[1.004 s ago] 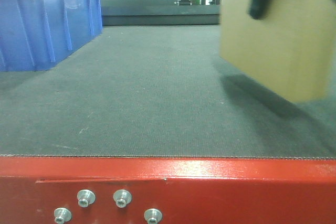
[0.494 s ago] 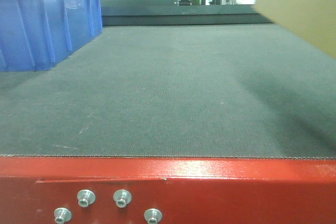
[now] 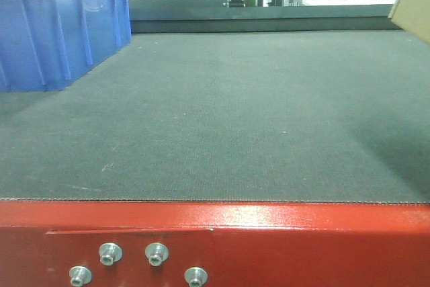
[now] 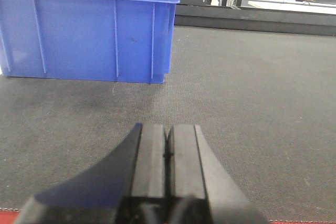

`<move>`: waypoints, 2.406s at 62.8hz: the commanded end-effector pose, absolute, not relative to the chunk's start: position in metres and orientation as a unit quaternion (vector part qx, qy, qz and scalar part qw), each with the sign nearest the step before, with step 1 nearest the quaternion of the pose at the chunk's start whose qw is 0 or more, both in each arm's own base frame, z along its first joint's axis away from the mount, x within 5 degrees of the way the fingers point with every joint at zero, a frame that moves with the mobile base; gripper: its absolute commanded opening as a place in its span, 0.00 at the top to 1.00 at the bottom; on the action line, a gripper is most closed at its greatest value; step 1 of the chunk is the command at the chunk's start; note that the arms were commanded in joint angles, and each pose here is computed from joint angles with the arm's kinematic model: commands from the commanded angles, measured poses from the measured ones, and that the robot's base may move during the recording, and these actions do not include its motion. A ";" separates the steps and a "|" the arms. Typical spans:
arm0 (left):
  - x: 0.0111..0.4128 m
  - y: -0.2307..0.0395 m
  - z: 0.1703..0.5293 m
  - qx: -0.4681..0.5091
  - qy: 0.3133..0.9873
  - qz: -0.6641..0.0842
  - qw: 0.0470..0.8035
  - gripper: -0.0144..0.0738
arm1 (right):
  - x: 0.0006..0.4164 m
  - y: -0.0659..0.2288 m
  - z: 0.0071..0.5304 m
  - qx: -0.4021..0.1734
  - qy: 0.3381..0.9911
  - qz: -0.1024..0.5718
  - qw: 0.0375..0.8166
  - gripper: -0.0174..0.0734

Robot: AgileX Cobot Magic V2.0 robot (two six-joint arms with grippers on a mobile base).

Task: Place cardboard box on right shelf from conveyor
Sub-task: 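Hold the box in the right gripper and turn away from the conveyor, then drive to the steel shelf rack carrying the box in the right gripper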

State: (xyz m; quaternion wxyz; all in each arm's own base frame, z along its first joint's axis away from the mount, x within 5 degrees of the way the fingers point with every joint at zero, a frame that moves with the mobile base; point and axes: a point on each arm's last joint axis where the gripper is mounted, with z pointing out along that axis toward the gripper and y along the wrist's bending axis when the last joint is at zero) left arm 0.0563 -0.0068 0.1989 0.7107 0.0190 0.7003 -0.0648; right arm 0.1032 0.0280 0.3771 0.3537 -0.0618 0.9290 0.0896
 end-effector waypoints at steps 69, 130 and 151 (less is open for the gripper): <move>0.055 -0.006 0.209 0.010 0.662 -0.071 0.746 0.97 | 0.105 0.028 0.389 -0.056 0.913 0.099 0.393 0.59; 0.055 -0.006 0.209 0.010 0.662 -0.071 0.746 0.97 | 0.106 0.028 0.388 -0.056 0.914 0.098 0.390 0.59; 0.055 -0.006 0.209 0.010 0.662 -0.071 0.746 0.97 | 0.106 0.028 0.388 -0.056 0.914 0.098 0.390 0.59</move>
